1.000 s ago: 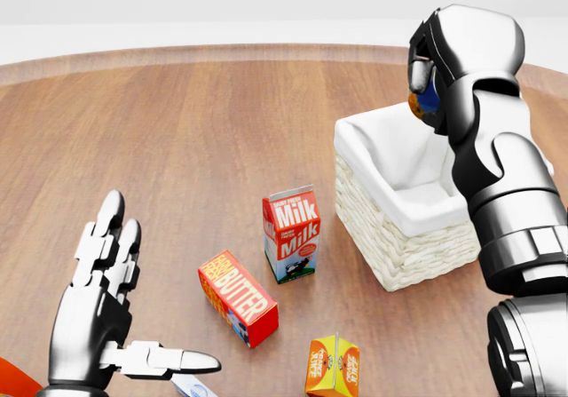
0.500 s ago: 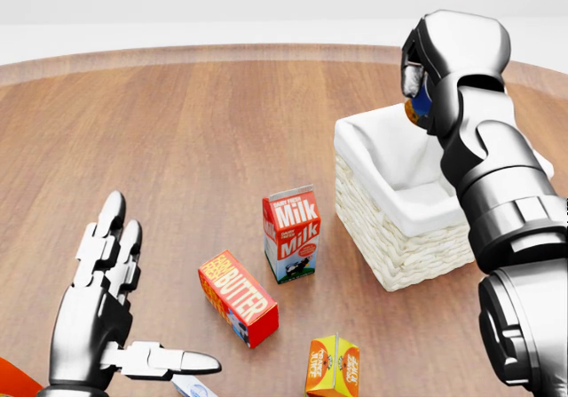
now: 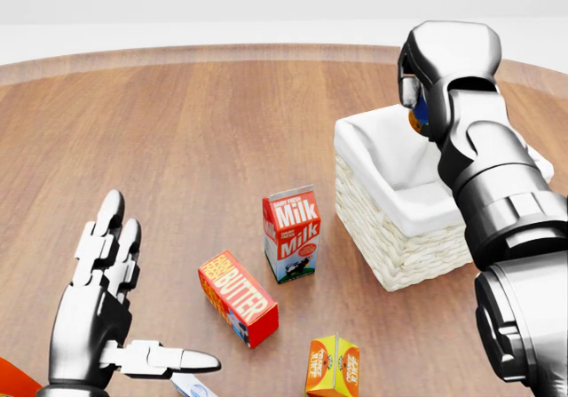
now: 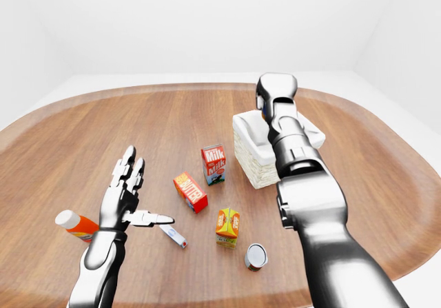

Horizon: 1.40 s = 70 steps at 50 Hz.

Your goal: Pick up the alphabet soup and the tomato sauce, and put them in the basket.

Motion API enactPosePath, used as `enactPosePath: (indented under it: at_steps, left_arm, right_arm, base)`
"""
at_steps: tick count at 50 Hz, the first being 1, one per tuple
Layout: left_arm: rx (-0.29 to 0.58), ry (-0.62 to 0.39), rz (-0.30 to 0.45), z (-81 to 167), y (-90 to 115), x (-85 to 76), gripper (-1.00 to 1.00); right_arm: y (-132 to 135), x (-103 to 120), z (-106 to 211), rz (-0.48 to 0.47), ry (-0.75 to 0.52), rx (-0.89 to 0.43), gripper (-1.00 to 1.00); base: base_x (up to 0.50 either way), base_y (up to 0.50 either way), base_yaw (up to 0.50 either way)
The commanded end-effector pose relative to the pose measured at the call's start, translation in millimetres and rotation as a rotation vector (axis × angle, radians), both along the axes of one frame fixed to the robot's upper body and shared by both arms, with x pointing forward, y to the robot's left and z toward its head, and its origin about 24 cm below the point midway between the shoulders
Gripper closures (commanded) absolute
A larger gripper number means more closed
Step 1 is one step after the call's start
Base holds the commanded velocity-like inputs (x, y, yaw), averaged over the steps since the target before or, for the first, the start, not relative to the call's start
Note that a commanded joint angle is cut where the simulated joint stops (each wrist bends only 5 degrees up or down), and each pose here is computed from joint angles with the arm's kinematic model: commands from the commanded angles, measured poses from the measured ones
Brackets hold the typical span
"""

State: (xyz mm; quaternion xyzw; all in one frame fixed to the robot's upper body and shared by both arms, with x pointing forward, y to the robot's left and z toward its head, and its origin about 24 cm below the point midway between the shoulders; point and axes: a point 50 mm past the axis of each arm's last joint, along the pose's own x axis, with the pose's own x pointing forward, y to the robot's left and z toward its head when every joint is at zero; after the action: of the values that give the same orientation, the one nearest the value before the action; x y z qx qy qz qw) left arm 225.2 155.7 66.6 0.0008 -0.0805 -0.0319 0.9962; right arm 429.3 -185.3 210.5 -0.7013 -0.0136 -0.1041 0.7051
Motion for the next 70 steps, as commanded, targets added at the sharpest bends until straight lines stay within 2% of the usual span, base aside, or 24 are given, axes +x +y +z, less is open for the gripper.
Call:
enactPosePath:
  at_steps: [1, 14, 47, 70]
  left_arm:
    - [-0.004, -0.003, 0.008, 1, 1, 1.4, -1.00]
    - [-0.003, -0.011, 0.006, 3, 0, 1.3, -1.00]
    - [-0.002, 0.000, 0.003, 0, 0, 0.8, -1.00]
    - [-0.002, -0.005, 0.004, 1, 0, 0.5, -1.00]
  right_arm:
    - [2, 0, 1, 0.005, 0.003, -0.034, 1.00]
    - [-5, -3, -22, -0.015, 0.036, -0.008, 1.00]
    - [-5, -8, -49, -0.019, 0.074, 0.016, 1.00]
    - [-5, -8, -52, -0.016, 0.090, 0.014, 1.00]
  base:
    - [0.00, 0.00, 0.00]
    - [0.00, 0.00, 0.00]
    - [0.00, 0.00, 0.00]
    - [0.00, 0.00, 0.00]
